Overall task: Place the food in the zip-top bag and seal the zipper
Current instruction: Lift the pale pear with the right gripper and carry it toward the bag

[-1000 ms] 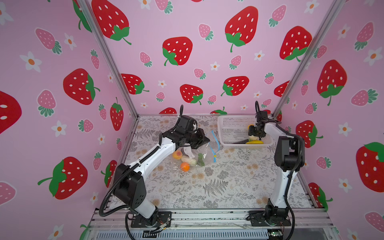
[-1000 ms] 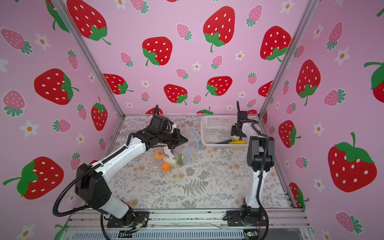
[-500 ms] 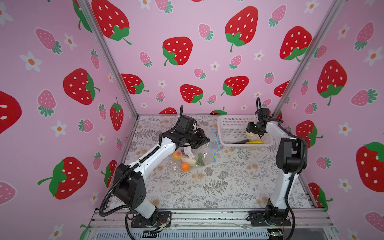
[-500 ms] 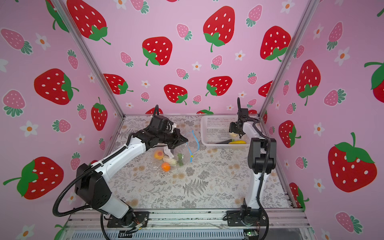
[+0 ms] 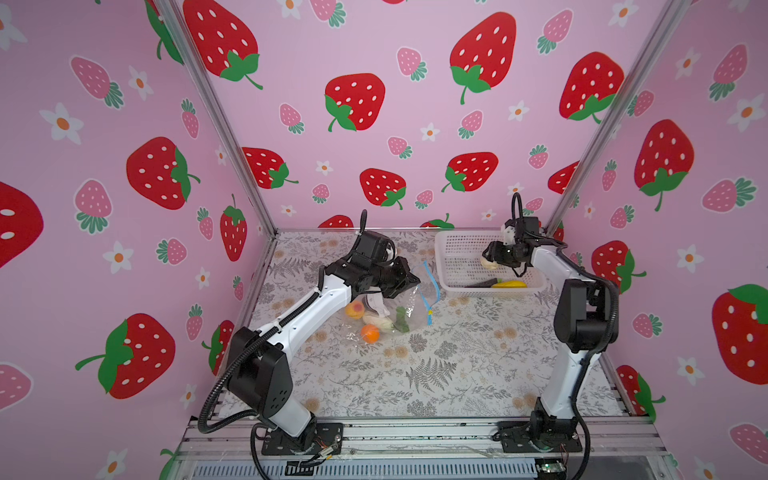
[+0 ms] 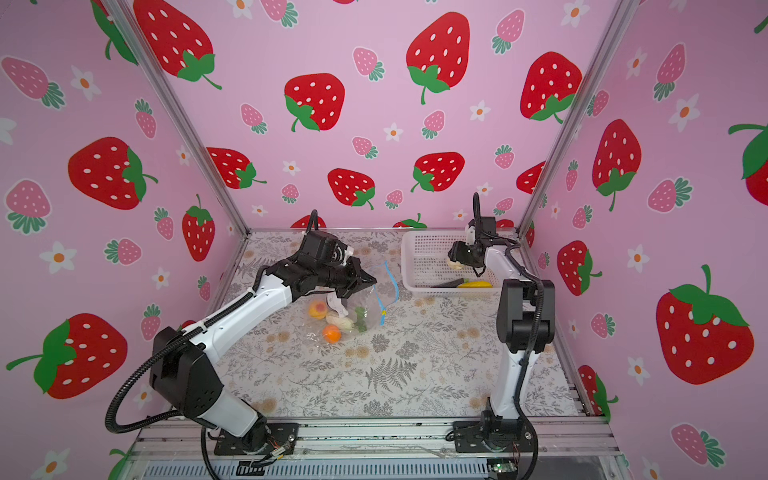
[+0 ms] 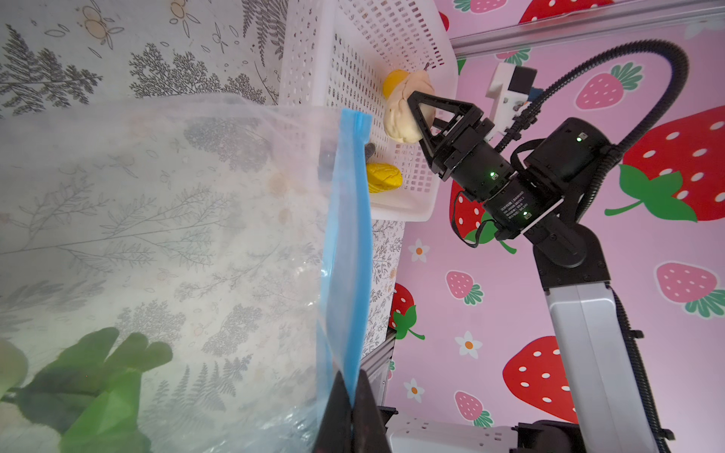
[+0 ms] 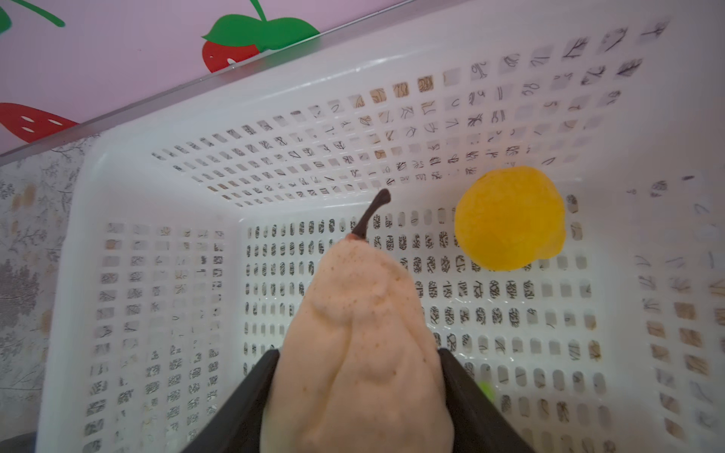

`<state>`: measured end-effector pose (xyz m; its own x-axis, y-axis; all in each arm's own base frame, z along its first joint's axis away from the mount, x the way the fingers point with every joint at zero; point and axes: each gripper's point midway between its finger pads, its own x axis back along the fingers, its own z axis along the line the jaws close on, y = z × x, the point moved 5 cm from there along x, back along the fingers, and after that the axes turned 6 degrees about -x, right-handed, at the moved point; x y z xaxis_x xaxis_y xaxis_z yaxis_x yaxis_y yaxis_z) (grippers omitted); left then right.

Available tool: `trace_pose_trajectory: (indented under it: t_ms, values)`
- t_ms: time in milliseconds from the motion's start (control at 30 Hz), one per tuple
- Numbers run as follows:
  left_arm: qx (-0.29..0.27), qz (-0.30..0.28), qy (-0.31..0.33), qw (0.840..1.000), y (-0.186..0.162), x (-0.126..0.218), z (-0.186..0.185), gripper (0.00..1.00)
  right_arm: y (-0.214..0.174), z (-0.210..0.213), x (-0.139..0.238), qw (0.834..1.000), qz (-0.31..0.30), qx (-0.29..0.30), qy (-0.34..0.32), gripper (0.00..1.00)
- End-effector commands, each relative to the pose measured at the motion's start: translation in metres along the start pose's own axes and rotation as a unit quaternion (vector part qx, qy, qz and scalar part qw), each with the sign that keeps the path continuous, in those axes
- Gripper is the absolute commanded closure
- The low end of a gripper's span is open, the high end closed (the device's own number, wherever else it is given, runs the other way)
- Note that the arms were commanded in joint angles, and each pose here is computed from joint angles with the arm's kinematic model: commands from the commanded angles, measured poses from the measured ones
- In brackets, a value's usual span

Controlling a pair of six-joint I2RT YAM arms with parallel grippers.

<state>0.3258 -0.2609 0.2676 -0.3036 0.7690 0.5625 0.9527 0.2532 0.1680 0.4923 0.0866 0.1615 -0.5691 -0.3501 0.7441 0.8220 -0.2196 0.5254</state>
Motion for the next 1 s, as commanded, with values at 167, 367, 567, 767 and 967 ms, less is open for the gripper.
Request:
trace_pose_trajectory:
  t_ms: [167, 367, 567, 767, 967]
  values:
    - [-0.011, -0.006, -0.017, 1.000, 0.001, 0.008, -0.015, 1.00, 0.000, 0.034, 0.017, 0.996, -0.022, -0.012, 0.086, 0.39]
    - [-0.012, -0.008, -0.019, 1.000, 0.001, 0.010, -0.016, 1.00, -0.012, 0.070, 0.031, 0.993, -0.021, 0.014, 0.118, 0.39]
    - [-0.011, -0.009, -0.017, 1.000, 0.001, 0.009, -0.016, 1.00, -0.029, 0.102, 0.049, 0.989, -0.018, 0.041, 0.139, 0.39]
    - [-0.011, -0.010, -0.017, 1.000, 0.001, 0.009, -0.017, 1.00, -0.048, 0.135, 0.068, 0.980, -0.002, 0.058, 0.192, 0.39]
    - [-0.012, -0.010, -0.016, 1.000, 0.002, 0.008, -0.017, 1.00, -0.068, 0.165, 0.089, 0.966, 0.015, 0.072, 0.247, 0.39]
